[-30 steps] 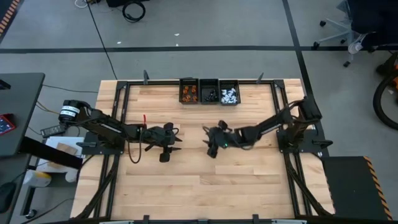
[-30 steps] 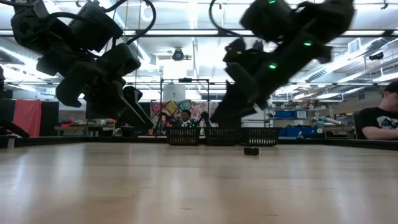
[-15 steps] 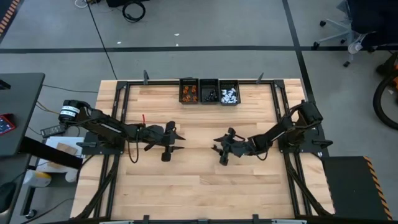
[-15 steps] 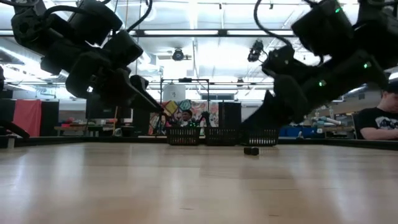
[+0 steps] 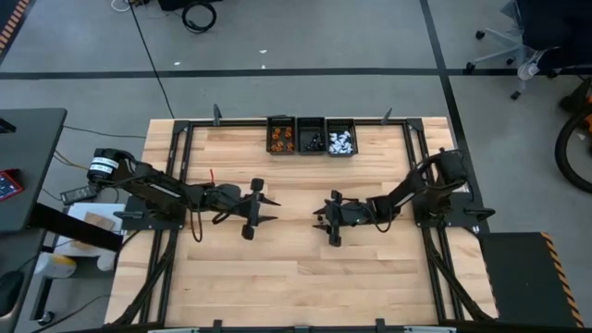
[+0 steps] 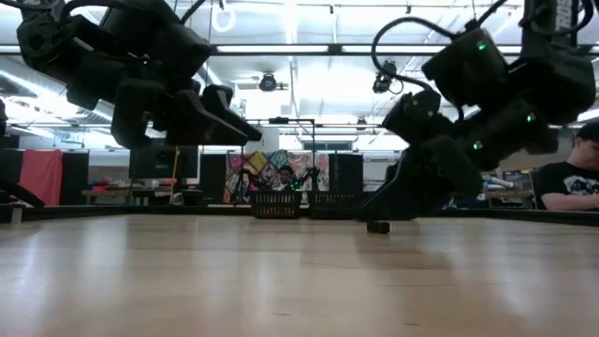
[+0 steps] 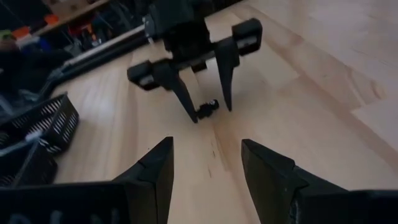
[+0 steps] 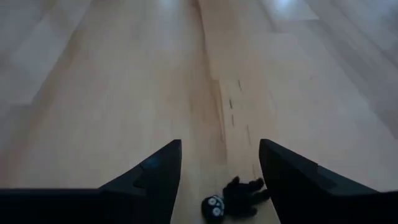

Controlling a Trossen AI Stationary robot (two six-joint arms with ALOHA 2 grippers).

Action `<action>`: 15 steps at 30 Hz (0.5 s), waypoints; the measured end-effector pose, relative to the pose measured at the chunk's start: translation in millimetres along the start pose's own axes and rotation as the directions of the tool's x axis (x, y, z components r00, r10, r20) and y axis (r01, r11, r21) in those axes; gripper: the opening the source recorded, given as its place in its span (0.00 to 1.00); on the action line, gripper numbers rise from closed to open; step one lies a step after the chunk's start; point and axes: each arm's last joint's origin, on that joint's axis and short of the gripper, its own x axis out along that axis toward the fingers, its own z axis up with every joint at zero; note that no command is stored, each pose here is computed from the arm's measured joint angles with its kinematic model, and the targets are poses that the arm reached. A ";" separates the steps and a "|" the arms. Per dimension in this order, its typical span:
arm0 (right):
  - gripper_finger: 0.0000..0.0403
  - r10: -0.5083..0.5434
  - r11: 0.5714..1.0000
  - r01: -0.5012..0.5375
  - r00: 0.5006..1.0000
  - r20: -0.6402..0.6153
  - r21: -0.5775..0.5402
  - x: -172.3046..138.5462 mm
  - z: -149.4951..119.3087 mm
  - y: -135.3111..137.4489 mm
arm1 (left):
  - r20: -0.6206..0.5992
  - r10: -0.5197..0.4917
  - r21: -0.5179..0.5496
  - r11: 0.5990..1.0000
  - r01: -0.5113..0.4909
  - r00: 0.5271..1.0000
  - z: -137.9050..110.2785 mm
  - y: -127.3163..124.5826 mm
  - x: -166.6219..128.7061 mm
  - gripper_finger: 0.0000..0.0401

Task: Sort game pieces by color
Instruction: Put the black game piece into the center black basket

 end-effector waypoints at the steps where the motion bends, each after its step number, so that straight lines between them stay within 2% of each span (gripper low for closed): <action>1: 0.55 0.000 1.000 0.000 1.000 0.009 -0.006 1.8 -1.4 -0.2 | 0.005 0.002 0.015 1.000 -0.002 1.000 0.5 0.2 0.0 0.42; 9: 0.57 0.000 0.999 0.002 0.998 0.060 -0.033 15.4 -18.2 0.4 | 0.000 0.000 0.039 0.999 0.000 1.000 0.0 0.0 0.0 0.42; 15: 0.51 0.008 1.000 -0.006 0.995 0.104 -0.013 17.8 -31.5 -0.5 | -0.005 -0.002 0.023 1.000 0.002 1.000 -0.5 -0.2 0.0 0.42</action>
